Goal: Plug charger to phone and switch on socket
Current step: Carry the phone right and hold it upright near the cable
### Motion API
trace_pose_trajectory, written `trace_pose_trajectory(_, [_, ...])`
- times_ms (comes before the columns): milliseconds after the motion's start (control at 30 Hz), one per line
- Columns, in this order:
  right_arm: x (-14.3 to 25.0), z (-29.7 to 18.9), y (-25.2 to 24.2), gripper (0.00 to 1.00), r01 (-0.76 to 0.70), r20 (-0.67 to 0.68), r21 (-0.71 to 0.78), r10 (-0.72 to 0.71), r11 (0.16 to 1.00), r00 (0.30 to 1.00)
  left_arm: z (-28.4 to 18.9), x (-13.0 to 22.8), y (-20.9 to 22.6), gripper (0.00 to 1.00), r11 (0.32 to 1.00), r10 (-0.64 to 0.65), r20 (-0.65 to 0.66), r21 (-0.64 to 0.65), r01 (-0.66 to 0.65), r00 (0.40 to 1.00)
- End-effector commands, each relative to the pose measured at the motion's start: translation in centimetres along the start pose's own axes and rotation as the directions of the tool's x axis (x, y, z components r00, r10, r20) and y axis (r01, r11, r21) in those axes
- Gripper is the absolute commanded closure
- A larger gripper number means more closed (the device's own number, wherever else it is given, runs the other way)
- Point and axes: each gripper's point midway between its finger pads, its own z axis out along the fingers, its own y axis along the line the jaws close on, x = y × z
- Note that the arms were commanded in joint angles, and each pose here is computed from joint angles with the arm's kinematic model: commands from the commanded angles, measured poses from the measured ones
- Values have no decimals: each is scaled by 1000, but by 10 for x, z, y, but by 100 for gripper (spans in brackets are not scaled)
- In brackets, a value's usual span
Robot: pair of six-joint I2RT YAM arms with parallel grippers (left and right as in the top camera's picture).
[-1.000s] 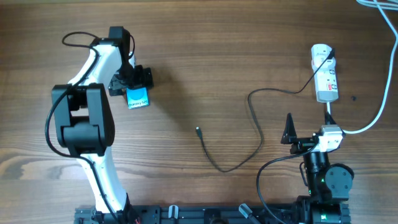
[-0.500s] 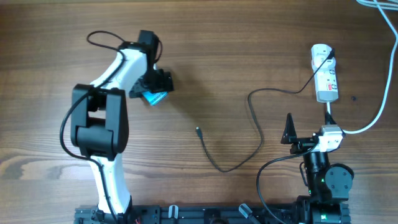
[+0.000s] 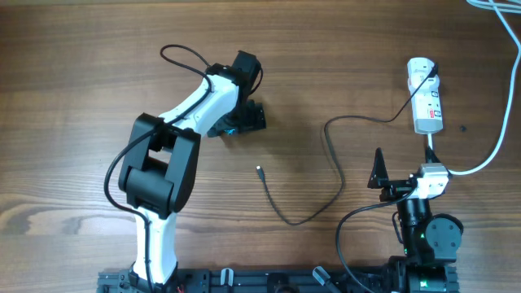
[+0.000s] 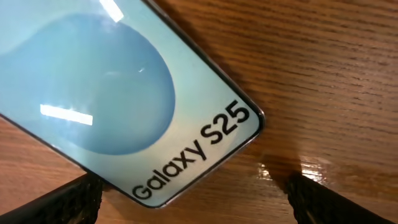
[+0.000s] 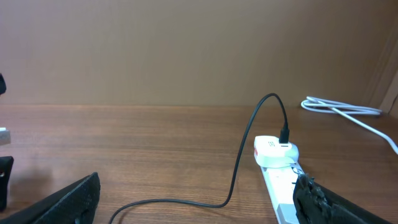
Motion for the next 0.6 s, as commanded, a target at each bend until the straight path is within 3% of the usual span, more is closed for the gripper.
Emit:
trace_pose_trajectory(0, [-2, 0, -1, 0, -10, 9, 8, 10, 1000, 1000, 54, 26, 20, 0, 982, -152, -71, -122, 142, 986])
trace_pose_trajectory(233, [-2, 0, -1, 0, -10, 9, 8, 10, 1000, 1000, 56, -4, 33, 0, 918, -382, 32, -100, 383, 924])
trace_pose_trajectory(567, [-2, 0, -1, 0, -10, 9, 8, 10, 1000, 1000, 56, -25, 50, 0, 897, -427, 89, -88, 434, 900])
